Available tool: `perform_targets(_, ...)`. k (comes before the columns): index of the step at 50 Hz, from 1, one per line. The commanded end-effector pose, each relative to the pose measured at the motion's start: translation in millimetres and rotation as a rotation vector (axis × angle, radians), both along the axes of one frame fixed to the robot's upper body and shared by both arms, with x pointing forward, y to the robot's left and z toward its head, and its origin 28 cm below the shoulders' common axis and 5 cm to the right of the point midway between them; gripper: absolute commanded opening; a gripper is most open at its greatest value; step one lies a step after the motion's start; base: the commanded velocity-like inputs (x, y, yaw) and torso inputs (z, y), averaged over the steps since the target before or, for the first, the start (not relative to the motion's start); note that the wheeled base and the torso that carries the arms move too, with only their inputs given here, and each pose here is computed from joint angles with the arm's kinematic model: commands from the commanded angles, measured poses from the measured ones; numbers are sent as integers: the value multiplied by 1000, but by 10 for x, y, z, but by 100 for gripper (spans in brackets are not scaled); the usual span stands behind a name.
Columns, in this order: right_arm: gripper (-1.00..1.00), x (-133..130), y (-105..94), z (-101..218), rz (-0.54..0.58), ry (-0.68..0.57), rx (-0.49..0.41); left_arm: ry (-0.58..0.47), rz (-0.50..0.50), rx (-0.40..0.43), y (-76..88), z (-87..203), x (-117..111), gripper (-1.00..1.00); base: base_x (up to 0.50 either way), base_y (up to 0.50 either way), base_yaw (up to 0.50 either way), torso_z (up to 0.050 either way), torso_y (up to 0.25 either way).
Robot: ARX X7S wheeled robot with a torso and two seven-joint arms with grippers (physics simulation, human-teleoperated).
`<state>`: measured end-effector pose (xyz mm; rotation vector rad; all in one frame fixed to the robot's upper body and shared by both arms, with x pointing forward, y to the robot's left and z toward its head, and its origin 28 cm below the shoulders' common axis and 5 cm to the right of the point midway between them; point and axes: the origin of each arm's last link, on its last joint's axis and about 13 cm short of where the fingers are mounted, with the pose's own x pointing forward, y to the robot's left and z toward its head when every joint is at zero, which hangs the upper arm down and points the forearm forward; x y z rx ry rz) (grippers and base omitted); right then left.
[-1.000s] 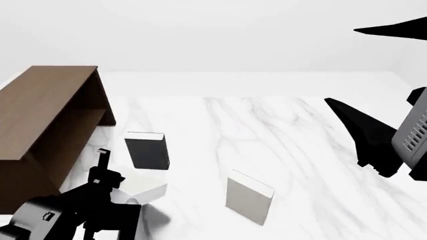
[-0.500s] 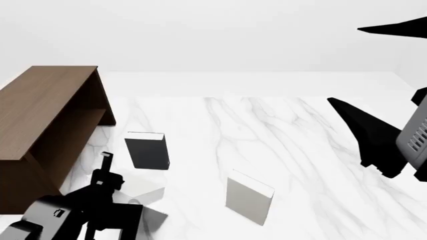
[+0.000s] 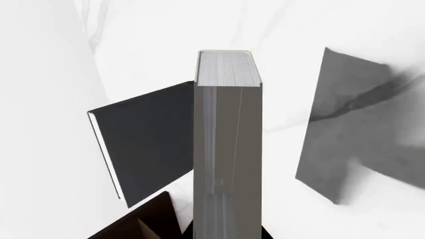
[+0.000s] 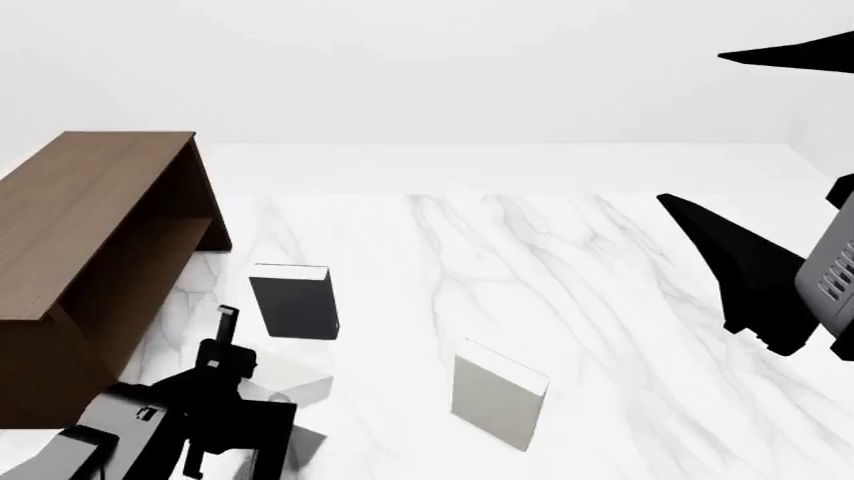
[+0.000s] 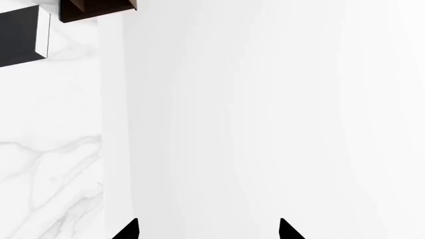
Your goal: Pick up the book on the right and place it under the cabinet shelf.
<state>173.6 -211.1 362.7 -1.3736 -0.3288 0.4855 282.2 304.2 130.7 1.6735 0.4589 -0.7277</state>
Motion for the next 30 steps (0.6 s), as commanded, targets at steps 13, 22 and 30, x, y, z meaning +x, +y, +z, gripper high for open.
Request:
perform_targets(13,100,-14,-24,-2,-14,7,1,-21,5,33,-20,-105,159,-100,0,0,0,1,1)
perform_targets(22,100,-15,-14,13,-14,6,-2,-14,14,37,-24,-110,189,-100,0,0,0,0,1)
perform_targets(30,100,-21,-13,15,-17,8,-4,-8,20,32,-49,-177,243,-100,0,0,0,0,1)
